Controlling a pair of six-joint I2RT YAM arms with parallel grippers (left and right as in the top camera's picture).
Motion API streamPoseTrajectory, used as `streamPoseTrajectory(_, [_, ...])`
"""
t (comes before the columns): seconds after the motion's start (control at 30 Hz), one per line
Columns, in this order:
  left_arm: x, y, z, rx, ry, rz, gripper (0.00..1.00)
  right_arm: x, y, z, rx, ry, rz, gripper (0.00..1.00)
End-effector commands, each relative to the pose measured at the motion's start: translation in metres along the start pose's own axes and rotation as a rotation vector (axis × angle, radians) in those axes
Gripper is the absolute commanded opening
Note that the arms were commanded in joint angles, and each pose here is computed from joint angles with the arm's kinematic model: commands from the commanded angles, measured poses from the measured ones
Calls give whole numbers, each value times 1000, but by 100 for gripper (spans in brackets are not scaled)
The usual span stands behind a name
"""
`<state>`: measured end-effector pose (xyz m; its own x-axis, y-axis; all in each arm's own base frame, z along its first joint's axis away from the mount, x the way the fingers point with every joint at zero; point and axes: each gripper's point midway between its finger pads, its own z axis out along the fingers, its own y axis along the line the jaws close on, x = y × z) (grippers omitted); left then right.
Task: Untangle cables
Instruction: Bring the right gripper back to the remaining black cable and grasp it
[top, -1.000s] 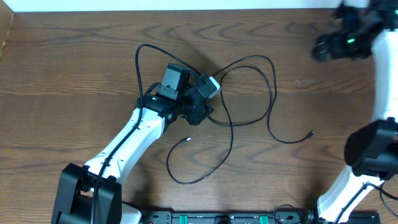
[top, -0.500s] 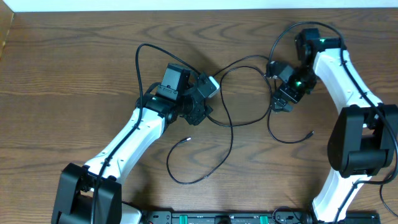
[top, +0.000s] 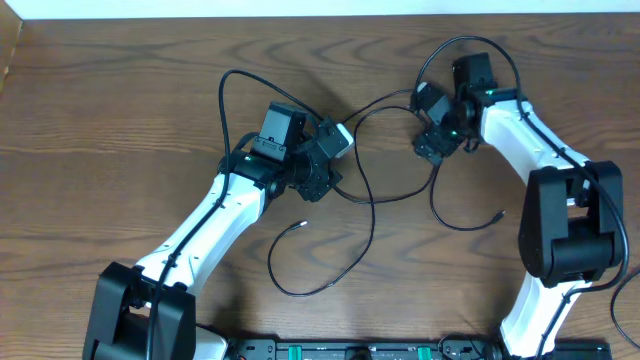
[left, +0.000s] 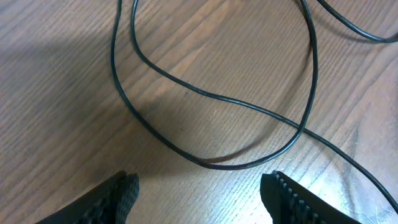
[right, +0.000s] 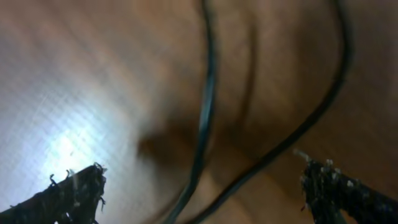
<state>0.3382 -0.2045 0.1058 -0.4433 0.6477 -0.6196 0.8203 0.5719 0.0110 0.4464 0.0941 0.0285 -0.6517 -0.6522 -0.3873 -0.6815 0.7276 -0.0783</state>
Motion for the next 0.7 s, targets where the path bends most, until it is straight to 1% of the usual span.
streamPoseTrajectory(0.0, [4,1,3,-2,15,9,69,-1,2,7,40,-2,141,99])
streamPoseTrajectory(0.3, [4,1,3,0,15,9,69,-13,5,16,78,-60,122,99])
streamPoseTrajectory(0.57, [3,-1,3,9,10,9,69,-8,-21,17,216,-65,122,99])
streamPoseTrajectory(0.67, [3,-1,3,9,10,9,69,-8,-30,16,241,-74,108,99])
